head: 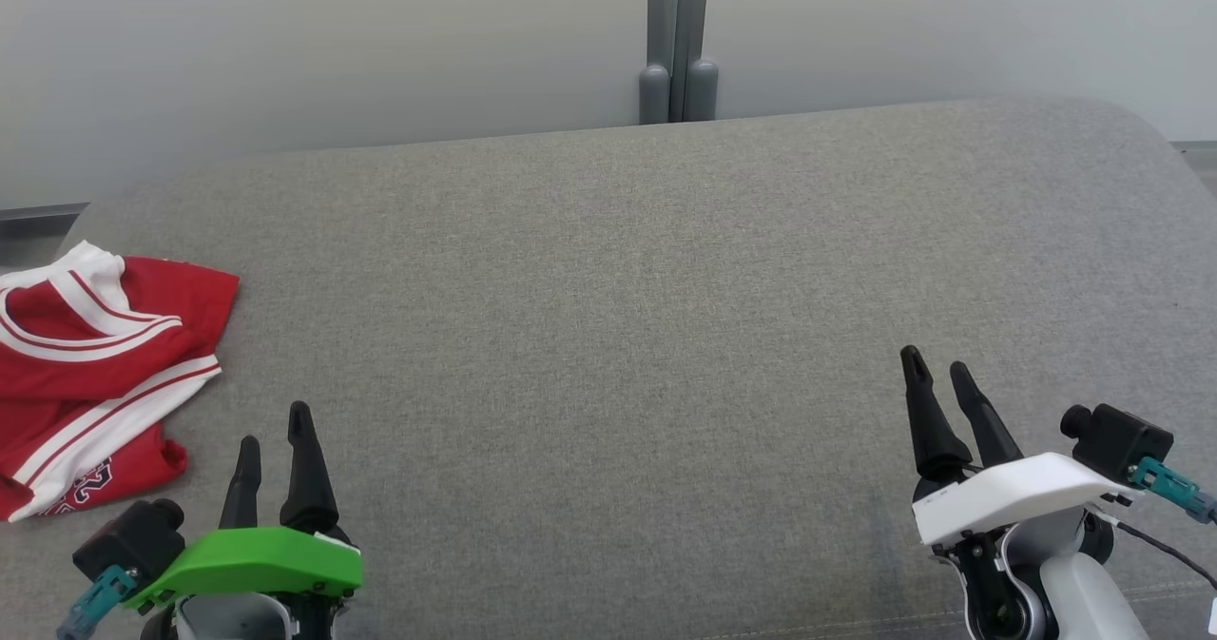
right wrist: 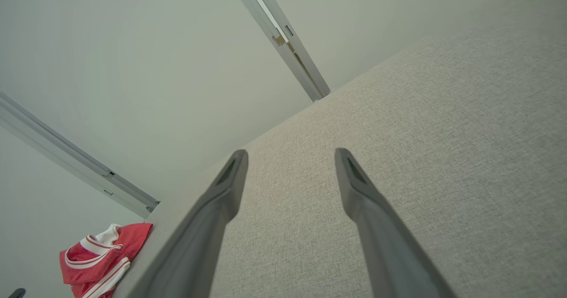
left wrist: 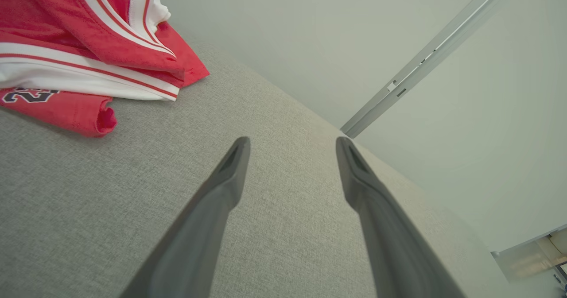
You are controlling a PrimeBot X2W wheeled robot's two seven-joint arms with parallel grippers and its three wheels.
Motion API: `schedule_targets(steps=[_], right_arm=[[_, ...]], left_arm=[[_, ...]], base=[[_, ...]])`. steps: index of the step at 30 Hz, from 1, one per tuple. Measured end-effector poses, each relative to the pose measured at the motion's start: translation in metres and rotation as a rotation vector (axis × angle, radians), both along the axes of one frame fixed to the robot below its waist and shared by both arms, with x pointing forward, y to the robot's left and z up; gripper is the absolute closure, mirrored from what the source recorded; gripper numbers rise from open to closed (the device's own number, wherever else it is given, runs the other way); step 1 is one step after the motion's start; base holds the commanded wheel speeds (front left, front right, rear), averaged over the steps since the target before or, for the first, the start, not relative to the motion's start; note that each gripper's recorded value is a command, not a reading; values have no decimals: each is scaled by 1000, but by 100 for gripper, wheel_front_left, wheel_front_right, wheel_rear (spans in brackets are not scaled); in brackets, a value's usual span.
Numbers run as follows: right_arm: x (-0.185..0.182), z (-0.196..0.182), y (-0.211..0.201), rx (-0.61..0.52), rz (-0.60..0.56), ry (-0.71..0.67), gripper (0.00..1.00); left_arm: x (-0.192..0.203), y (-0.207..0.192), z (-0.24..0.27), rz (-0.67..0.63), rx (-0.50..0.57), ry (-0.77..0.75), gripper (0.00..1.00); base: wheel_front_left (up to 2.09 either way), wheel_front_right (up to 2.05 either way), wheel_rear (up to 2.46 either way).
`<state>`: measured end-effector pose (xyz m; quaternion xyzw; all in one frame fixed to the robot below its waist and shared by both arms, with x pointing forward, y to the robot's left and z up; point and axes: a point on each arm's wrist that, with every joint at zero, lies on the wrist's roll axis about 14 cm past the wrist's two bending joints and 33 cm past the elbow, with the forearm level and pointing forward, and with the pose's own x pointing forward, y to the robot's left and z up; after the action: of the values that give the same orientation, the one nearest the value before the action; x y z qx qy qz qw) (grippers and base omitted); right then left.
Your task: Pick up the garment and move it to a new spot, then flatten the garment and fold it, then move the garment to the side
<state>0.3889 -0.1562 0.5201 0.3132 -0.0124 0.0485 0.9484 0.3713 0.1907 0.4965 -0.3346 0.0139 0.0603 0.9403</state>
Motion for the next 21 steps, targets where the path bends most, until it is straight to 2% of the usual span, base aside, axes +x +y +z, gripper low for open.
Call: schedule_targets(steps=[11, 21], right_arm=[[-1, 2, 1, -169, 2, -28, 0], [-1, 2, 1, -270, 8, -33, 0]], left_arm=[[-3, 3, -7, 17, 188, 34, 0], [-5, 2, -9, 17, 304, 38, 0]], base=[[0, 0, 0], [0, 0, 0]])
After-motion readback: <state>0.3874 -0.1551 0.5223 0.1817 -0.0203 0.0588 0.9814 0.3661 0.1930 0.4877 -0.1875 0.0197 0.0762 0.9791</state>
